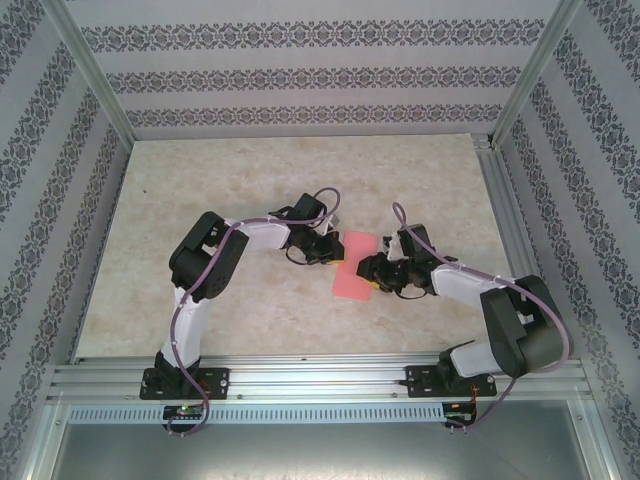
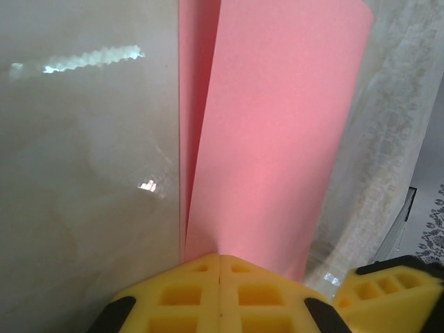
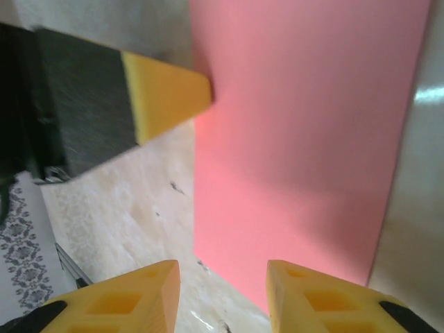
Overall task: Fold a paper plane with a square sheet of paper (pick it up from the middle)
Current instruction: Fold the square sheet of paper in half at the center of the table.
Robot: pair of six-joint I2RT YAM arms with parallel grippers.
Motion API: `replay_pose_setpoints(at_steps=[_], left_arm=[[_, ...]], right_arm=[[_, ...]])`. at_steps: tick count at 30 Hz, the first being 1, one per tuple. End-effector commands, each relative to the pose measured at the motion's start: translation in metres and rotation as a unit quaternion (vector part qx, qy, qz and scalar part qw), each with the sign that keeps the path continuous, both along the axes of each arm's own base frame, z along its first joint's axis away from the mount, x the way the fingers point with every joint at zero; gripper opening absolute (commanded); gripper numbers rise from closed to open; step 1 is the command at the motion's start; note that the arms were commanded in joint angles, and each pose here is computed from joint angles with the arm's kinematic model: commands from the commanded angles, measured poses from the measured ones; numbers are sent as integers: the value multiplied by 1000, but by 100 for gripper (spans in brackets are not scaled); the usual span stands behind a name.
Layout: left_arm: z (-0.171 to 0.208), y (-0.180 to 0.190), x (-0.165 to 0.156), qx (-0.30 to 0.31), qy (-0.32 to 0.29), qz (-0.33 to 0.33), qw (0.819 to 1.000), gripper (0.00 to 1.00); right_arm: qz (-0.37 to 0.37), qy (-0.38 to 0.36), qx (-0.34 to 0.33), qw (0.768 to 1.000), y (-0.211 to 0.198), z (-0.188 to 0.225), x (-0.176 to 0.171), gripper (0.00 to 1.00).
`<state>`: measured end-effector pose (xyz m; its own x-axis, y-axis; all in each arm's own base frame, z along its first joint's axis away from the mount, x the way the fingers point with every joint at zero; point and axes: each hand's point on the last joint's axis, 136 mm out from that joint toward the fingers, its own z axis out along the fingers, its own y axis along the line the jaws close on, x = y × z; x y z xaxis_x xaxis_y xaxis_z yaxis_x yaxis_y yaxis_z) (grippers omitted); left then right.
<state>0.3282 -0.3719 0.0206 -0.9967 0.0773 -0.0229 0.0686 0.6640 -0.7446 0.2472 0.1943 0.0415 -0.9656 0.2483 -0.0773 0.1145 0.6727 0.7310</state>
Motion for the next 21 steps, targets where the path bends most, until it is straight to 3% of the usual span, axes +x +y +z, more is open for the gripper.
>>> replay_pose_setpoints(at_steps=[1, 5, 13, 21], left_arm=[[-24, 11, -25, 41, 36, -12, 998, 3], [-25, 10, -26, 41, 35, -12, 998, 3], [-24, 10, -26, 41, 35, -13, 998, 3], [-25, 10, -26, 42, 36, -15, 998, 3]], right_arm=[[-3, 32, -8, 999, 0, -21, -16, 38], [-4, 48, -24, 999, -4, -31, -24, 38], [7, 15, -10, 1000, 4, 1, -27, 38], [7, 56, -40, 998, -2, -31, -42, 38]])
